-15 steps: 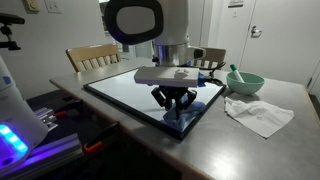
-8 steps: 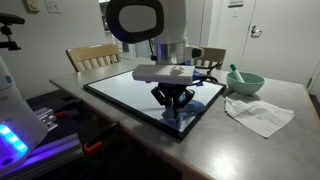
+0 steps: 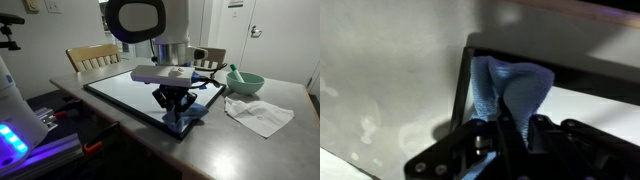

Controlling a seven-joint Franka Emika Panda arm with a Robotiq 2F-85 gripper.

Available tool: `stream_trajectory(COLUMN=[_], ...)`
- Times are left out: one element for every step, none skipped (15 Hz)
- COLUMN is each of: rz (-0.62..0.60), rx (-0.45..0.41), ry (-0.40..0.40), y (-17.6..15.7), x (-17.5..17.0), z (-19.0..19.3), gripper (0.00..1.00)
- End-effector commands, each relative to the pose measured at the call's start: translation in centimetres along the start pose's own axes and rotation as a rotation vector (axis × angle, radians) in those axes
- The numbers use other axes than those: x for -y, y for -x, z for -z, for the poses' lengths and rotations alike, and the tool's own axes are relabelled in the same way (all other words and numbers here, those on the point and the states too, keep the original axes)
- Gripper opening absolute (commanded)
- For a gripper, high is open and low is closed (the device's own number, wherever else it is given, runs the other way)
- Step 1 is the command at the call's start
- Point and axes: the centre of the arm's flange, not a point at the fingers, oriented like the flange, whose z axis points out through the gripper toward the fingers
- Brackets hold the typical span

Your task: Use the blue towel to wipe the white board

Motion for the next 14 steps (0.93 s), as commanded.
stream_trajectory(rz=[0.021, 0.027, 0.025, 0.030, 0.032, 0.032, 0.025, 0.007, -0.017, -0.053, -0.009, -0.027, -0.038, -0.044], rx=[0.019, 0.025, 0.041, 0.044, 0.048, 0.053, 0.054, 0.052, 0.042, 0.030, 0.039, 0.037, 0.034, 0.033], ry=[-0.045, -0.052, -0.066, -0.077, -0.087, -0.097, -0.104, -0.107, -0.107, -0.106, -0.089, -0.091, -0.091, -0.090], y=[-0.7, -1.0, -1.3, -1.5, -1.7, -2.0, -2.2, -2.2, -2.0, -1.5, -2.5, -2.2, -2.0, -1.9], x=[1.9, 2.5, 3.2, 3.7, 4.4, 4.9, 5.4, 5.1, 4.5, 3.4, 4.3, 4.0, 3.7, 3.5], z=[0.0, 0.2, 0.5, 0.6, 0.8, 0.9, 1.1, 1.1, 1.4, 1.7, 0.8, 1.0, 1.1, 1.2], gripper=[0.03, 0.03, 0.03, 0.03, 0.03, 0.03, 0.03, 0.03, 0.03, 0.03, 0.12, 0.12, 0.12, 0.12])
